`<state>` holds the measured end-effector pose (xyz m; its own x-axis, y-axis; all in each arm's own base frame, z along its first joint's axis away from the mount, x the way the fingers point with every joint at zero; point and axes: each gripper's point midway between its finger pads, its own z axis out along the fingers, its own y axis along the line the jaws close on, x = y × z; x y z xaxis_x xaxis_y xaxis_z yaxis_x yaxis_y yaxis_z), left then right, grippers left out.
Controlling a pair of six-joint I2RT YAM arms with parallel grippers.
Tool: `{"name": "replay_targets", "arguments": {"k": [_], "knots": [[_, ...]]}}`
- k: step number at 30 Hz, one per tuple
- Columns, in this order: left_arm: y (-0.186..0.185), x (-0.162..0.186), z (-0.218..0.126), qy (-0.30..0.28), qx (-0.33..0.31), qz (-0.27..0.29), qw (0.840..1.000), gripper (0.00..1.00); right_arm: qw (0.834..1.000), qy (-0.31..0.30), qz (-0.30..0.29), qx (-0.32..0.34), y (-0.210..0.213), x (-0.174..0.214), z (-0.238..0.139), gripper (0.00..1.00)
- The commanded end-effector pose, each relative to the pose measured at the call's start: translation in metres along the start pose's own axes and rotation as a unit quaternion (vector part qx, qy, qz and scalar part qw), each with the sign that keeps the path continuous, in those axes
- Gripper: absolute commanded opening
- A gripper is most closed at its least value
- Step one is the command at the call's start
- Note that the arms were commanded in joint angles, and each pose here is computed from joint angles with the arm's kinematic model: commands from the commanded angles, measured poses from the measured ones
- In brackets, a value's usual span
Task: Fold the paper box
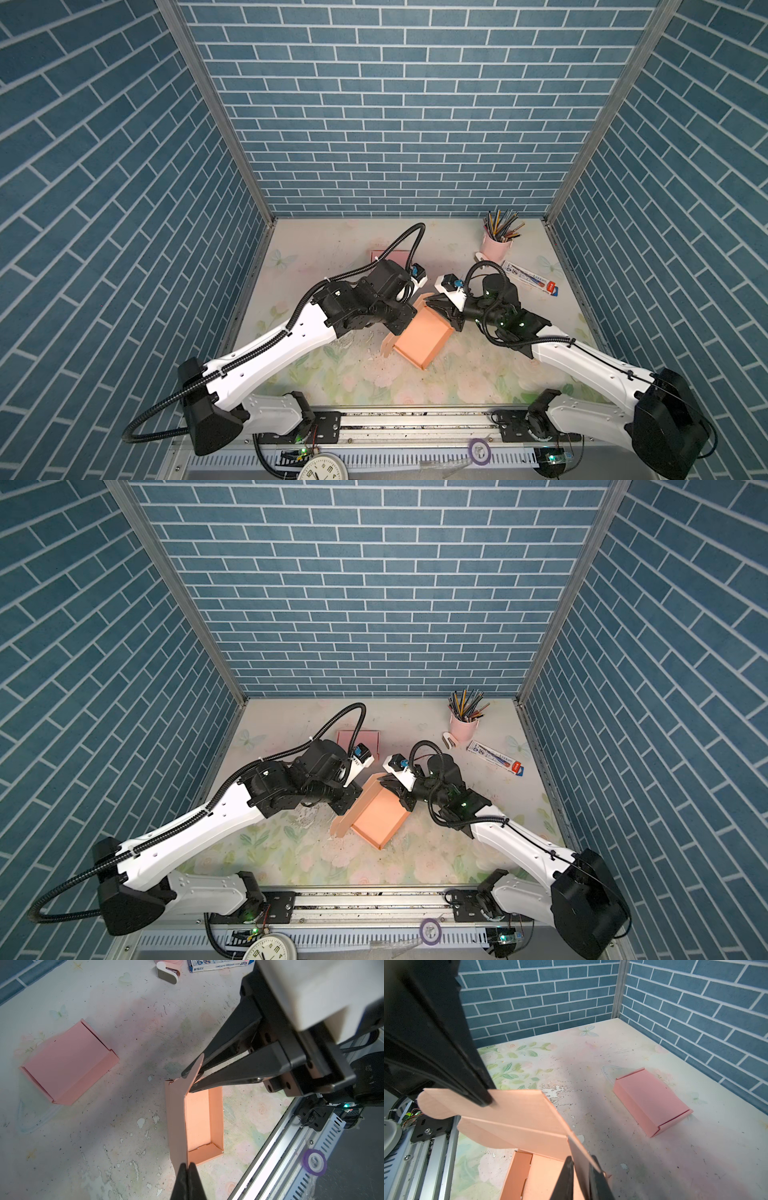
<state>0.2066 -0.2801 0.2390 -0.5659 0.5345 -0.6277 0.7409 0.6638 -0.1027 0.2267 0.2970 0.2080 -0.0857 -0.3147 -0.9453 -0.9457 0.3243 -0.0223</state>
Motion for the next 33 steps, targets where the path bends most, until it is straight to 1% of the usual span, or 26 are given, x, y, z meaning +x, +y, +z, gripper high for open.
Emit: {"name": "replay_targets", "arguments": {"k": [1,8,12,15,16,17,19,20,25,30,33], "knots": [[0.002,-0.004,-0.004,-0.008,-0.005,0.01,1.0,0.0,1.0,0.004,-0.016,-0.014,0.004,0.002,0.002,0.14],[0.003,-0.001,-0.004,-0.006,-0.006,0.014,1.0,0.0,1.0,0.01,-0.016,-0.008,0.001,0.004,0.003,0.1],[0.004,0.001,-0.002,-0.005,-0.007,0.014,1.0,0.0,1.0,0.023,-0.011,0.008,-0.006,0.01,0.005,0.05],[0.007,0.003,0.002,-0.002,-0.015,0.011,1.0,0.0,1.0,0.026,-0.012,0.01,-0.006,0.011,0.004,0.03],[0.008,0.005,0.004,-0.001,-0.017,0.01,1.0,0.02,1.0,0.027,-0.011,0.01,-0.006,0.012,0.004,0.02],[0.008,0.006,0.005,-0.001,-0.019,0.008,1.0,0.06,1.0,0.027,-0.01,0.009,-0.005,0.012,0.004,0.02],[0.01,0.006,0.006,-0.008,-0.02,0.001,1.0,0.18,0.999,0.03,-0.006,0.011,-0.005,0.015,0.004,0.01],[0.012,0.006,0.006,-0.01,-0.019,-0.005,1.0,0.21,0.999,0.031,-0.004,0.013,-0.006,0.016,0.003,0.01],[0.029,0.008,0.01,-0.015,-0.02,-0.044,0.999,0.25,0.997,0.047,0.02,0.049,-0.014,0.031,-0.001,0.0],[0.041,0.01,0.013,-0.024,-0.014,-0.072,0.997,0.42,0.996,0.04,0.03,0.068,-0.015,0.035,-0.009,0.0],[0.045,0.009,0.011,-0.036,-0.017,-0.079,0.996,0.49,0.995,0.036,0.041,0.088,-0.018,0.04,-0.014,0.0]]}}
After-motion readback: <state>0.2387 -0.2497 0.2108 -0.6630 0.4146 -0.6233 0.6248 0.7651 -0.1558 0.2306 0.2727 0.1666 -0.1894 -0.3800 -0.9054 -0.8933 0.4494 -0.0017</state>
